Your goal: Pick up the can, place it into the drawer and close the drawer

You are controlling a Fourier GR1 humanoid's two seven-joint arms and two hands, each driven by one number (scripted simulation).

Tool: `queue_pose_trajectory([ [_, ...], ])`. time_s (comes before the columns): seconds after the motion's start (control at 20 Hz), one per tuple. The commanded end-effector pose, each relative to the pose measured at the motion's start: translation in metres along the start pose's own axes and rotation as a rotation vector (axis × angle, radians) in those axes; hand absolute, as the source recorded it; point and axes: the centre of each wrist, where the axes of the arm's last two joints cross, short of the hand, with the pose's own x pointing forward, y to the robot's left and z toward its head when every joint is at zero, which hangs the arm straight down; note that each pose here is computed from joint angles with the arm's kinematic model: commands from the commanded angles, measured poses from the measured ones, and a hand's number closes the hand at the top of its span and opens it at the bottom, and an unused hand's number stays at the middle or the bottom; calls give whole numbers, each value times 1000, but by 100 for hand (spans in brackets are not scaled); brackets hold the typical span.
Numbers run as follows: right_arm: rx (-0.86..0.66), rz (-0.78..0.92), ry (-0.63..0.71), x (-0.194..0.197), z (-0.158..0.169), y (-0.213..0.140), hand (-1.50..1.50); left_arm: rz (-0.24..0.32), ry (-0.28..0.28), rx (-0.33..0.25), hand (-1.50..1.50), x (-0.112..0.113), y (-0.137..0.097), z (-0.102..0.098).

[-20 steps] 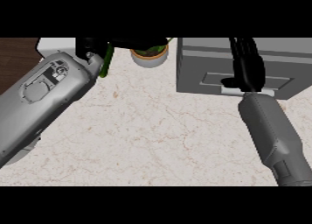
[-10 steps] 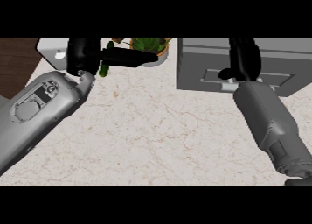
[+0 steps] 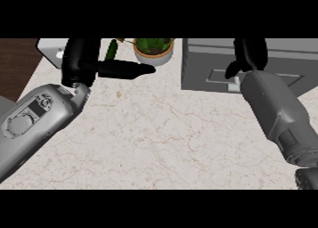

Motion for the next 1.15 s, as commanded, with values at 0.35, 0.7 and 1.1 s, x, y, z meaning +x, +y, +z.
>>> queue_pose_trajectory([
  [0.35,-110,-425,24,49,-22,-14,-150,-1,5,20,-150,-15,20,5],
  [0.7,-117,-696,49,62,-37,-29,-150,5,25,34,-150,-22,18,14],
  [1.1,-135,-887,114,58,-37,-28,-150,9,31,31,-150,-36,40,20],
])
